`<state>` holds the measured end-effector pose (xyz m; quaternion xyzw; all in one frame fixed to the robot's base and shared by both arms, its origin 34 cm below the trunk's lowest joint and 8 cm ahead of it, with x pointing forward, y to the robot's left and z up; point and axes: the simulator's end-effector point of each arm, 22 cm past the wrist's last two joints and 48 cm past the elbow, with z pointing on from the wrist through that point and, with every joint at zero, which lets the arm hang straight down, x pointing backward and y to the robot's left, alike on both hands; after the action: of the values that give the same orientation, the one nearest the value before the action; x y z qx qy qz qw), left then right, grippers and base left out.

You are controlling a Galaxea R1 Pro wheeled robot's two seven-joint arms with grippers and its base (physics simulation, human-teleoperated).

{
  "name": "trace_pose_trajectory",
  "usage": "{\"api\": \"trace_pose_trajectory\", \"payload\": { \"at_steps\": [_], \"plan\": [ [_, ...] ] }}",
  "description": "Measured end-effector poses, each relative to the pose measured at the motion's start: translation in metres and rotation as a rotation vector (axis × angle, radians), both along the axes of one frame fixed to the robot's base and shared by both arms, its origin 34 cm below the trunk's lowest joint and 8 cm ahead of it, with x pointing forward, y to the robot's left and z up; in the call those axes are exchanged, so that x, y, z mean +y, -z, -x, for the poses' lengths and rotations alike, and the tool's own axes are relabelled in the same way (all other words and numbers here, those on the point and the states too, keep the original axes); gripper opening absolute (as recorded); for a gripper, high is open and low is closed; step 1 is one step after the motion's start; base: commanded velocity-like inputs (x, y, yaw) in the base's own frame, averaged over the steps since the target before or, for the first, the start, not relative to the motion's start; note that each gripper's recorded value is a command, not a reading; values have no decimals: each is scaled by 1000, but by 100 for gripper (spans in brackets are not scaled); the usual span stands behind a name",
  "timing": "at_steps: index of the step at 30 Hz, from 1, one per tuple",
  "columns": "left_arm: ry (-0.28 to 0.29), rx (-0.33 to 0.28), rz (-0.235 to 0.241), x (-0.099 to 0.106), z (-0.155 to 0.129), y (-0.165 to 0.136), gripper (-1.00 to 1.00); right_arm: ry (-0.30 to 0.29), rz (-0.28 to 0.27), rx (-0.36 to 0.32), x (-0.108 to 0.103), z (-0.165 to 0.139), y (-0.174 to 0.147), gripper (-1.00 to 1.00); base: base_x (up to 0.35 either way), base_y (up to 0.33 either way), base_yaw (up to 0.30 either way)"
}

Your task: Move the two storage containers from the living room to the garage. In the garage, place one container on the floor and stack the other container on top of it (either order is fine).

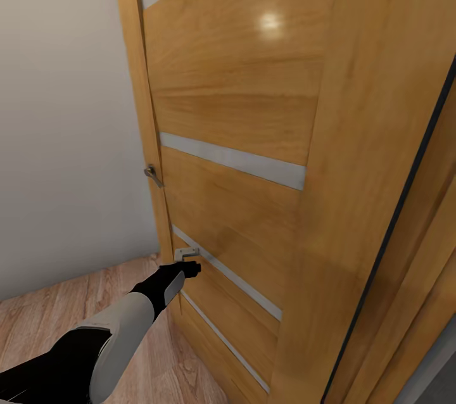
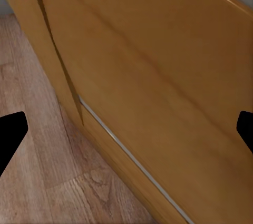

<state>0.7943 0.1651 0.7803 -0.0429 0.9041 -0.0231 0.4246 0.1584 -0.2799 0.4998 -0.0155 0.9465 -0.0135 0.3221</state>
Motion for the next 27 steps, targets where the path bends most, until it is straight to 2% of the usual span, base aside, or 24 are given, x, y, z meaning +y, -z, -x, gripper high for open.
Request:
{"api": "trace_pose_trajectory", "payload": {
  "at_steps": [8, 9, 23, 27],
  "plan": [
    [1, -1, -8, 1, 0, 0, 100, 0, 0, 0, 0, 0, 0, 100, 0, 0, -34],
    [2, -3, -20, 3, -1, -1, 100, 0, 0, 0, 0, 0, 0, 100, 0, 0, -199],
    [-32, -3, -46, 37, -3, 1, 100, 0, 0, 0, 0, 0, 0, 100, 0, 0, -255],
    [-25, -1, -40, 31, -2, 1, 100, 1, 0, 0, 0, 0, 0, 100, 0, 0, -60]
  ]
}}
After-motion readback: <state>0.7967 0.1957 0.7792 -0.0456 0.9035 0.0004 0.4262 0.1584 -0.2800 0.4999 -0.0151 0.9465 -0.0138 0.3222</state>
